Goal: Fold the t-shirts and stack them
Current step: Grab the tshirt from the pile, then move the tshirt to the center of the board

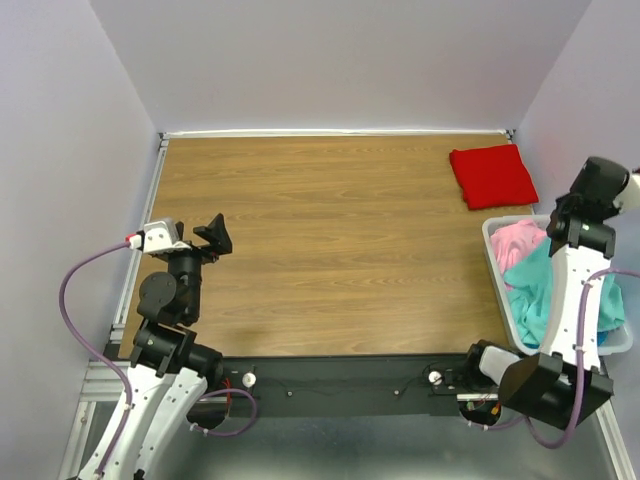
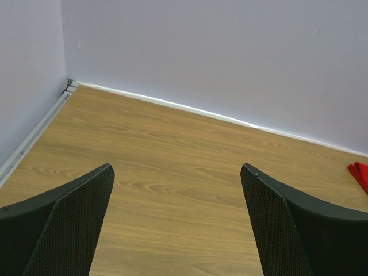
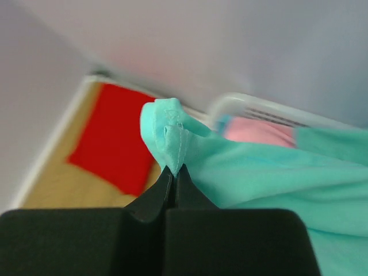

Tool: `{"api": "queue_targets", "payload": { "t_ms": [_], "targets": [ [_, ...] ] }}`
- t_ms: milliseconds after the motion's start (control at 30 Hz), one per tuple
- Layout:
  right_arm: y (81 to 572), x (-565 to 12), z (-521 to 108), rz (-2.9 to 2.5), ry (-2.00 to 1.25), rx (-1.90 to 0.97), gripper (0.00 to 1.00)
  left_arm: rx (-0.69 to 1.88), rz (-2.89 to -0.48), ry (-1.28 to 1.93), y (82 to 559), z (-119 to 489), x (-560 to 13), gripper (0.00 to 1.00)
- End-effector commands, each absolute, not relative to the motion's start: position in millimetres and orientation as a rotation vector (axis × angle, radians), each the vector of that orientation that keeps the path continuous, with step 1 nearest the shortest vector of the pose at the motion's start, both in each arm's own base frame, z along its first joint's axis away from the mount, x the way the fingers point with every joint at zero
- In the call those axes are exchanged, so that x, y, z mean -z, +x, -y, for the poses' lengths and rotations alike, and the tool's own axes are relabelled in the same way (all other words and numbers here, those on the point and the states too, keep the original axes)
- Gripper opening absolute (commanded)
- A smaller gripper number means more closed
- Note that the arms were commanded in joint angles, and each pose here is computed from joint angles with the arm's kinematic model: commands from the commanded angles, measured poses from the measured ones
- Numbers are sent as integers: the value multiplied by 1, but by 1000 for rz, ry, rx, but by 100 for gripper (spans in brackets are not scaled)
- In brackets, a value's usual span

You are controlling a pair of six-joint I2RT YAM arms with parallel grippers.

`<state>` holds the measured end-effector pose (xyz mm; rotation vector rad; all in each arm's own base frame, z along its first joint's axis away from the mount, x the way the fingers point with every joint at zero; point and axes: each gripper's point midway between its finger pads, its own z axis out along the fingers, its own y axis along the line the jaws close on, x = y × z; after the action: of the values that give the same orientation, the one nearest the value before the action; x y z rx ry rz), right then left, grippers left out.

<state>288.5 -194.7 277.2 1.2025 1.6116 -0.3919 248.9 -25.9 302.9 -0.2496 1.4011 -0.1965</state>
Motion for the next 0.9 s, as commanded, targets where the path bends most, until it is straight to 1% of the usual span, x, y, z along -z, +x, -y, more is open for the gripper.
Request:
{"api": "queue_targets", "payload": {
  "t_ms": [0,67,133,167,200,233,267,300,333,367,400,433,467,500,533,567,667,700,767,800,833,867],
  "targets": [
    [341,-354,133,-1597,903,107,1,197,-1408,-237,252,29,-301,98],
    [356,-369,109,-1594,837,38,1,193,-1412,-238,253,29,-300,98],
    [374,-393,70,-1575,718,-101,1,191,-1414,-239,254,29,-300,98],
    [386,-394,39,-1610,632,-197,1,190,-1417,-239,255,29,-299,98],
    [392,-400,22,-1614,588,-242,1,191,-1414,-239,254,29,-299,98],
    [398,-419,4,-1589,535,-288,1,188,-1423,-238,255,29,-297,98],
    [404,-425,-16,-1596,482,-330,1,187,-1423,-239,255,29,-297,98],
    [417,-419,-53,-1646,384,-384,1,186,-1426,-238,256,29,-296,98],
    [417,-449,-73,-1599,321,-422,1,180,-1427,-238,257,29,-296,98],
    [416,-457,-110,-1605,206,-460,1,181,-1433,-237,257,29,-295,98],
    [430,-454,-133,-1626,148,-480,1,180,-1437,-235,258,30,-294,98],
    [432,-463,-150,-1612,95,-503,1,180,-1438,-235,258,30,-294,98],
    [428,-499,-167,-1541,35,-545,1,179,-1438,-237,258,30,-294,98],
    [435,-494,-195,-1553,-48,-569,1,178,-1436,-236,258,30,-294,98],
    [427,-529,-209,-1475,-102,-613,1,179,-1438,-237,258,30,-294,98],
    [421,-538,-228,-1443,-182,-620,1,179,-1439,-239,258,30,-293,98],
    [415,-555,-266,-1372,-337,-676,1,170,-1439,-247,259,28,-293,98],
    [404,-571,-275,-1322,-390,-723,1,167,-1442,-249,259,27,-292,98],
    [397,-574,-283,-1298,-443,-757,1,160,-1444,-252,259,26,-291,98],
    [395,-572,-283,-1303,-453,-762,1,162,-1446,-252,260,27,-291,98],
    [404,-546,-283,-1368,-439,-740,1,160,-1448,-253,260,27,-290,98],
    [406,-533,-280,-1392,-434,-716,1,158,-1451,-254,260,27,-290,98]
  ]
}}
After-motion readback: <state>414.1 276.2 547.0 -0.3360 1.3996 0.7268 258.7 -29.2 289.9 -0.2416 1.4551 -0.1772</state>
